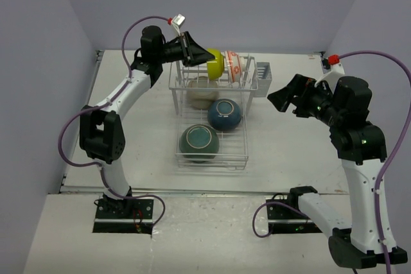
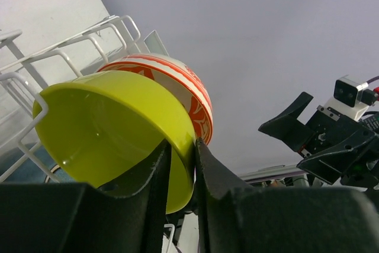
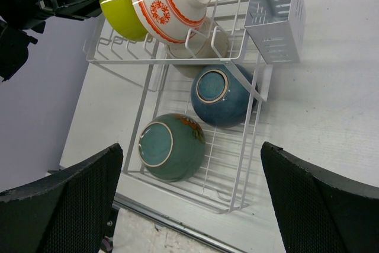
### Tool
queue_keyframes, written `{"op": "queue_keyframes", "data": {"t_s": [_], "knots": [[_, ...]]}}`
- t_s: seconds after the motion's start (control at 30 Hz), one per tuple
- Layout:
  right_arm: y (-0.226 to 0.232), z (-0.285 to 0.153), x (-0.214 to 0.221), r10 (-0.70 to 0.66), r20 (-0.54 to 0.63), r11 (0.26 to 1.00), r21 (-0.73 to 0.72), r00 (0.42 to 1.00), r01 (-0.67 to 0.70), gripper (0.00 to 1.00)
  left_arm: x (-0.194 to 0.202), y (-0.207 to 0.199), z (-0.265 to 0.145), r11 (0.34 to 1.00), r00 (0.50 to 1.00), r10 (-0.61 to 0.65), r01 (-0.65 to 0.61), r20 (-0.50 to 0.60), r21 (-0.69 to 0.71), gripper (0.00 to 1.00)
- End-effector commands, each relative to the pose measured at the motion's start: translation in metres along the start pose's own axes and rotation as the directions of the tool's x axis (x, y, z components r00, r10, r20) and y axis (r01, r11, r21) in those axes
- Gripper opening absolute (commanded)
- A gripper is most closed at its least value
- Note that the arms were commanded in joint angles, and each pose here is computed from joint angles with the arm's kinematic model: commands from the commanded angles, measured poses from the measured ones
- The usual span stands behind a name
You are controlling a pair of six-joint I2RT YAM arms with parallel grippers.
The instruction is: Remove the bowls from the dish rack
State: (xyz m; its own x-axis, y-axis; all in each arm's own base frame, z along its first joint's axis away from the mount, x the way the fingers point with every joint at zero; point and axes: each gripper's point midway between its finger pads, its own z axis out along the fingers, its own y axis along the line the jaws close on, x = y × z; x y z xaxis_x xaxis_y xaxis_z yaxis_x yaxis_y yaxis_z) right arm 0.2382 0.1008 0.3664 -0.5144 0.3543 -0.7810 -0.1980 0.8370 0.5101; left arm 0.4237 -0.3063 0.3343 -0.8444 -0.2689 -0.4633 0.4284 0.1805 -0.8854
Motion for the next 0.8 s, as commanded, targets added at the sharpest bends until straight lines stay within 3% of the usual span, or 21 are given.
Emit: {"op": "queue_keyframes", "data": {"t_s": [0.0,0.2,0.4,0.77], "knots": [[-0.002,0.001,-0.003,-0.011,0.015,1.000,0.012,1.000,0.011,0.99,-0.007,-0.019,0.004,0.997,0.999,0.049,-0.049,0.001,0.056,0.22],[-0.004,0.001,-0.003,-0.013,0.016,1.000,0.020,1.000,0.013,0.99,-0.007,-0.024,0.004,0.996,0.999,0.042,-0.042,-0.003,0.082,0.08],[-0.003,0.000,-0.003,-0.015,0.015,1.000,0.019,1.000,0.015,0.99,-0.004,-0.027,0.003,0.994,0.999,0.042,-0.042,-0.005,0.101,0.00],[0.000,0.002,-0.003,-0.014,0.006,1.000,0.007,1.000,0.014,0.99,-0.005,-0.029,-0.007,0.991,0.998,0.068,-0.070,0.019,0.113,0.00]]}}
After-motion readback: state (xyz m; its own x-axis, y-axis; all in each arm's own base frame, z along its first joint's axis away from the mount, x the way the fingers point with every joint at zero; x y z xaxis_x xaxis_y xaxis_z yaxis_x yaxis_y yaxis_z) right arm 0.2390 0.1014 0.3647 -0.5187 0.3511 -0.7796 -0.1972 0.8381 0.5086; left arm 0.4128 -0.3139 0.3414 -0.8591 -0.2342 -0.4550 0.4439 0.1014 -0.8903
